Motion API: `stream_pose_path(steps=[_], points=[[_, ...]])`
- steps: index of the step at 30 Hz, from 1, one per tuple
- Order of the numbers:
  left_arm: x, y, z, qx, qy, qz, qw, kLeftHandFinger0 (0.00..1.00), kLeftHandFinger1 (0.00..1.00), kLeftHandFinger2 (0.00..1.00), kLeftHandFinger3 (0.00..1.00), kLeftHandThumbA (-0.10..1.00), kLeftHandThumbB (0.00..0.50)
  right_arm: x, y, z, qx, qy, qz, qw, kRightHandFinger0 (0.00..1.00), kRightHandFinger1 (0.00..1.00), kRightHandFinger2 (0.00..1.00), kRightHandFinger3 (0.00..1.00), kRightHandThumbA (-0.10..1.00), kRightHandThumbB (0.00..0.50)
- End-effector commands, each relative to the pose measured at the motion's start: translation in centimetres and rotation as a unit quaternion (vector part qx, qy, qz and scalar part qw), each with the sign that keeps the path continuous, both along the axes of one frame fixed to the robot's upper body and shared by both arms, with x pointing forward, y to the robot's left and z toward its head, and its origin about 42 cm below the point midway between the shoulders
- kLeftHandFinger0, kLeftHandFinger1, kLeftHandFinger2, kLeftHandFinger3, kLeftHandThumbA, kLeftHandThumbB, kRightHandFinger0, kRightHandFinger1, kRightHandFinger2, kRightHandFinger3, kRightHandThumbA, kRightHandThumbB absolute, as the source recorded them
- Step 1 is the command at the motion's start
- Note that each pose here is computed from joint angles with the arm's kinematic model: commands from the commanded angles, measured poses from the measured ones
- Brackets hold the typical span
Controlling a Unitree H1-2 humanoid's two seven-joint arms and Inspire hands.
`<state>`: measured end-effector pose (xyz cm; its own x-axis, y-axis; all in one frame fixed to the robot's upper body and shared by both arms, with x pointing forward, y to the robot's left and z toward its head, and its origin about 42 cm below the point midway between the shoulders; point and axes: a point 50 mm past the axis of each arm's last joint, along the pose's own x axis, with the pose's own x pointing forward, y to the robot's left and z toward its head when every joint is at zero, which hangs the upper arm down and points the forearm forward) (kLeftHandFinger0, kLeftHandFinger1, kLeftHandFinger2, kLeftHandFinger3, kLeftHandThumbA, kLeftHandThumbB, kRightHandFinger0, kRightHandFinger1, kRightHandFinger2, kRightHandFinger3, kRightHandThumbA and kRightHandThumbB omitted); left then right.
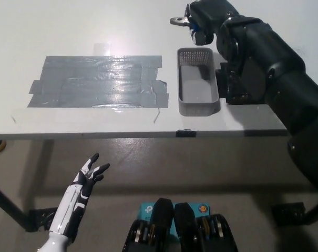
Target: The robot picks the blue plier placed on top of the container and places it on the grey area of the table
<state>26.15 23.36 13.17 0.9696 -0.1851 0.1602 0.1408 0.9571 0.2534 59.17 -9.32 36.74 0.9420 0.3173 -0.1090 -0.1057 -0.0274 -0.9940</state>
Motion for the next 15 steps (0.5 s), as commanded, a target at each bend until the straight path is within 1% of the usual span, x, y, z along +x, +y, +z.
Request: stream_pose_path(steps=[1,2,3,4,5,6,7,8,9,10,11,12,13,14,15], points=[[0.1,-0.1,1.3,0.004,-0.023,-0.012,1.0,0.94,0.92,0.86,1.0,1.0,0.02,-0.8,5.0,7.1,-0.001,-0.079,0.041,0.996,0.04,0.53,0.89,0.58,-0.1,0.237],[0.1,-0.2,1.2,0.007,-0.024,-0.012,1.0,0.94,0.92,0.86,1.0,1.0,0.021,-1.0,5.9,6.7,0.003,-0.078,0.051,0.996,0.03,0.52,0.89,0.56,-0.1,0.235],[0.2,-0.3,1.2,0.007,-0.025,-0.012,1.0,0.94,0.92,0.86,1.0,1.0,0.022,-1.0,5.9,6.7,0.003,-0.079,0.054,0.995,0.03,0.52,0.88,0.55,-0.1,0.234],[0.1,-0.4,1.2,0.008,-0.027,-0.014,1.0,0.93,0.92,0.87,1.0,1.0,0.025,-1.4,7.2,5.8,0.013,-0.074,0.068,0.995,0.09,0.59,0.96,0.59,-0.1,0.239],[0.1,-0.5,1.2,0.009,-0.025,-0.015,1.0,0.93,0.93,0.87,1.0,1.0,0.026,-1.5,7.6,5.5,0.016,-0.069,0.07,0.995,0.14,0.55,0.86,0.55,-0.1,0.239],[0.1,-0.6,1.1,0.009,-0.024,-0.016,1.0,0.93,0.93,0.89,1.0,1.0,0.029,-1.6,8.1,5.3,0.013,-0.069,0.075,0.995,0.24,0.57,0.81,0.57,-0.1,0.269],[0.0,-0.7,1.0,0.008,-0.023,-0.018,1.0,0.94,0.96,0.94,1.0,1.0,0.028,-2.1,9.4,4.5,0.018,-0.065,0.085,0.994,0.16,0.44,0.62,0.53,-0.1,0.271],[0.0,-0.8,1.0,0.008,-0.024,-0.018,1.0,0.95,0.97,0.97,1.0,1.0,0.019,-2.4,10.1,4.0,0.027,-0.058,0.089,0.994,0.12,0.35,0.51,0.68,-0.1,0.272],[-0.1,-0.8,1.0,0.008,-0.024,-0.019,1.0,0.97,1.0,1.0,1.0,1.0,0.021,-2.9,11.3,3.1,0.026,-0.055,0.093,0.994,0.1,0.31,0.46,0.66,-0.1,0.27],[-0.1,-0.8,1.0,0.008,-0.024,-0.019,0.999,1.0,1.0,1.0,1.0,1.0,0.026,-3.3,12.2,2.5,0.026,-0.051,0.1,0.993,0.09,0.27,0.4,0.55,-0.1,0.261],[-0.1,-0.8,1.1,0.008,-0.025,-0.019,0.999,1.0,1.0,1.0,1.0,1.0,0.023,-3.4,12.5,2.2,0.026,-0.05,0.102,0.993,0.07,0.22,0.34,0.5,-0.1,0.26],[-0.1,-0.8,1.1,0.009,-0.026,-0.02,0.999,1.0,1.0,1.0,1.0,1.0,0.025,-3.9,13.4,1.6,0.02,-0.044,0.114,0.992,0.09,0.22,0.34,0.51,-0.1,0.256],[-0.1,-0.9,1.1,0.007,-0.025,-0.021,0.999,1.0,1.0,1.0,1.0,1.0,0.022,-4.3,14.2,1.1,0.017,-0.038,0.117,0.992,0.22,0.35,0.44,0.54,-0.1,0.257],[0.0,-0.9,1.1,0.007,-0.025,-0.022,0.999,1.0,1.0,1.0,1.0,1.0,0.023,-4.3,14.3,1.0,0.016,-0.037,0.117,0.992,0.29,0.39,0.46,0.56,-0.1,0.258],[0.0,-1.0,1.2,0.007,-0.026,-0.022,0.999,1.0,1.0,1.0,1.0,1.0,0.022,-4.6,14.8,0.6,0.01,-0.037,0.12,0.992,0.35,0.43,0.51,0.64,-0.1,0.261]])
